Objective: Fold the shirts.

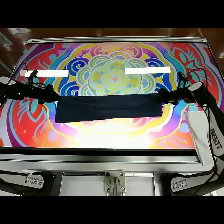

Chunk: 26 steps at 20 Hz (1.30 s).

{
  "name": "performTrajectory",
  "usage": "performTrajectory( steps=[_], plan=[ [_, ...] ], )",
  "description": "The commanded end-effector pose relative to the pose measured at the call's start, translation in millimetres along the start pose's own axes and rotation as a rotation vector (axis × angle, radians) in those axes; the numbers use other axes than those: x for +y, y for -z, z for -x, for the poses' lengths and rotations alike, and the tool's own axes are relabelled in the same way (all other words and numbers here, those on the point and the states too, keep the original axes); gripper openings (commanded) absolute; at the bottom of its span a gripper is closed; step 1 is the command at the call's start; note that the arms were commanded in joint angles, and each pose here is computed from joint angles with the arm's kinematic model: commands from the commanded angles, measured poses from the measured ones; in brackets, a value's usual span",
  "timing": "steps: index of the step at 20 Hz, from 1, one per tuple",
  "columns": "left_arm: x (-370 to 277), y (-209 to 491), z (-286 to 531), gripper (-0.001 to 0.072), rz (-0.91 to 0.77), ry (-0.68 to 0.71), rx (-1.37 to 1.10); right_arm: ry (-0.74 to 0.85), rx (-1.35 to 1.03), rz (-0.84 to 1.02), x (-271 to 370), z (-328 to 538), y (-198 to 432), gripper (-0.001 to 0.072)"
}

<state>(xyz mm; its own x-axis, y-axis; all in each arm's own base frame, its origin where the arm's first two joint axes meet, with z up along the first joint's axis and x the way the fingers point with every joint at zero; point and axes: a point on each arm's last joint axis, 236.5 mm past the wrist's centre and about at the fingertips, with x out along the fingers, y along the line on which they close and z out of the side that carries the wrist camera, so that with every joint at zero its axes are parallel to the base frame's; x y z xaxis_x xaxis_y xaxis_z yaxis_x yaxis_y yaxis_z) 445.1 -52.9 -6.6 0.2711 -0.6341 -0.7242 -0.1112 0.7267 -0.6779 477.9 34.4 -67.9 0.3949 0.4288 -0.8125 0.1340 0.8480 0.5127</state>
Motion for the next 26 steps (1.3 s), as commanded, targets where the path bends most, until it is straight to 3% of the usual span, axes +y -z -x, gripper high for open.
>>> performTrajectory(
  steps=[1, 15, 17, 18, 19, 20, 21, 22, 26],
  plan=[
    [12.7, -24.4, -20.9, 0.0038, 0.041, 0.008, 0.014, -0.006, -0.022, -0.039, 1.2, -23.2, -25.8, 0.0071],
    [47.1, -35.9, -53.2, 0.0038, 0.108, -0.014, -0.003, 0.156, 0.089, -0.039, -42.5, -29.9, 0.5, 0.0072],
    [43.0, -33.2, -53.4, 0.0051, 0.112, 0.002, 0.009, 0.149, 0.095, -0.043, -40.5, -29.3, 2.0, 0.0135],
    [38.4, -33.8, -52.5, 0.0188, 0.121, 0.024, 0.008, 0.138, 0.088, -0.046, -37.3, -28.2, 0.2, 0.0382],
    [33.3, -34.9, -50.9, 0.0397, 0.13, 0.047, 0.005, 0.131, 0.078, -0.036, -34.8, -24.2, -2.9, 0.0555],
    [31.4, -36.2, -47.8, 0.0465, 0.128, 0.054, 0.006, 0.126, 0.073, -0.01, -31.8, -17.2, -5.0, 0.0563],
    [29.4, -37.4, -43.1, 0.0466, 0.122, 0.06, 0.009, 0.125, 0.056, 0.01, -31.3, -6.4, -10.0, 0.0621],
    [27.4, -38.2, -37.9, 0.0466, 0.116, 0.067, 0.015, 0.126, 0.034, 0.005, -33.8, 5.0, -16.1, 0.0635],
    [16.3, -34.4, -24.2, 0.0465, 0.088, 0.092, 0.053, 0.119, 0.078, -0.158, -68.8, 26.2, -7.1, 0.0636]
  ],
)
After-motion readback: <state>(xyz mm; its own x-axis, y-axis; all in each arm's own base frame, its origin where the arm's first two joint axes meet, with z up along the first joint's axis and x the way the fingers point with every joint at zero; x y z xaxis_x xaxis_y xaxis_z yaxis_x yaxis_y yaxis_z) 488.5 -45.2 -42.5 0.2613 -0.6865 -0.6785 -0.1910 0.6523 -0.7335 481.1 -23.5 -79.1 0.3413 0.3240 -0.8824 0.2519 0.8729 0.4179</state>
